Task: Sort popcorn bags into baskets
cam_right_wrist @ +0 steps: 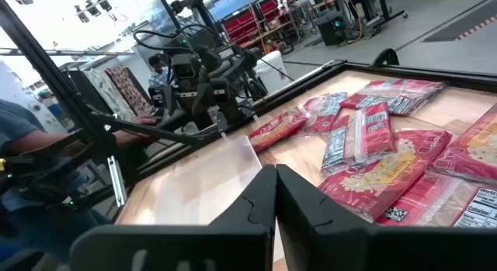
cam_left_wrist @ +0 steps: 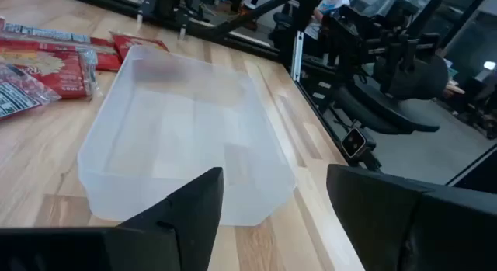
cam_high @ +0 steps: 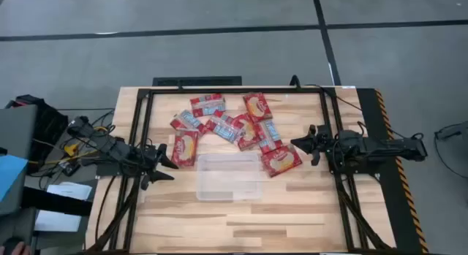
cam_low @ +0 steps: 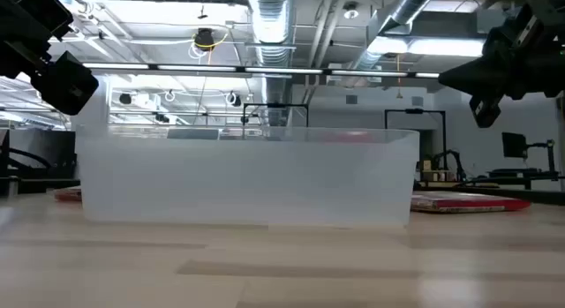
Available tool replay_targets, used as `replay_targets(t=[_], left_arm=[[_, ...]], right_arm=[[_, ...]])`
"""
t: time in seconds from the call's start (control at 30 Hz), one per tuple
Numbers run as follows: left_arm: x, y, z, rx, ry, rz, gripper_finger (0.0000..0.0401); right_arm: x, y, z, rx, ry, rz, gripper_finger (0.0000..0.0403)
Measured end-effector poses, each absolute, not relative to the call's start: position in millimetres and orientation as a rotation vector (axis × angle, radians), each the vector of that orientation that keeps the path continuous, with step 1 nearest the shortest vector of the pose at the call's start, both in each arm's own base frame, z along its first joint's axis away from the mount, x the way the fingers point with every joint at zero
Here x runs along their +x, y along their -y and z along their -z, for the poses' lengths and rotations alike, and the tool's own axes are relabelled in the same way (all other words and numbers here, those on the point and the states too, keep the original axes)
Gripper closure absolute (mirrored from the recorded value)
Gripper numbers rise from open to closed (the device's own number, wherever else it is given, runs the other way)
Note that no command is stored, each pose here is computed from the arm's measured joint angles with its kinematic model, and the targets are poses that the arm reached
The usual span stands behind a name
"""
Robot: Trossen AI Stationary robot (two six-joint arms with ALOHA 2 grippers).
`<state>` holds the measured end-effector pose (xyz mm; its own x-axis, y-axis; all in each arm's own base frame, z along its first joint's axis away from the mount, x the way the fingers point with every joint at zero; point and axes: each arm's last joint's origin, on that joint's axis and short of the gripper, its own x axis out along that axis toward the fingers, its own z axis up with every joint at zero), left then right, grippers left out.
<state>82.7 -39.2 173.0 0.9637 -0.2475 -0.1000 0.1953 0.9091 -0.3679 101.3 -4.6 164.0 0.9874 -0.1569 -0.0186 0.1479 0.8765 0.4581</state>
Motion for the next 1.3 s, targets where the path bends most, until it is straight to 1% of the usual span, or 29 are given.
replay_targets(t=[0.37, 0.67, 1.07, 1.3], left_arm=[[82.8, 39.2, -172.9, -0.364, -0.146, 0.229, 0.018], [82.8, 39.2, -172.9, -0.364, -0.146, 0.229, 0.018], [82.8, 39.2, -172.9, -0.364, -0.146, 0.229, 0.018], [82.8, 39.2, -173.0, -0.364, -0.146, 0.229, 0.018]], right_arm=[[101.2, 4.6, -164.1, 0.476, 0.02, 0.159, 0.0375], [101.3, 4.6, -164.0, 0.476, 0.019, 0.159, 0.0366], [101.2, 4.5, -164.1, 0.476, 0.019, 0.159, 0.0375], [101.2, 4.6, -164.1, 0.476, 0.019, 0.159, 0.0368]])
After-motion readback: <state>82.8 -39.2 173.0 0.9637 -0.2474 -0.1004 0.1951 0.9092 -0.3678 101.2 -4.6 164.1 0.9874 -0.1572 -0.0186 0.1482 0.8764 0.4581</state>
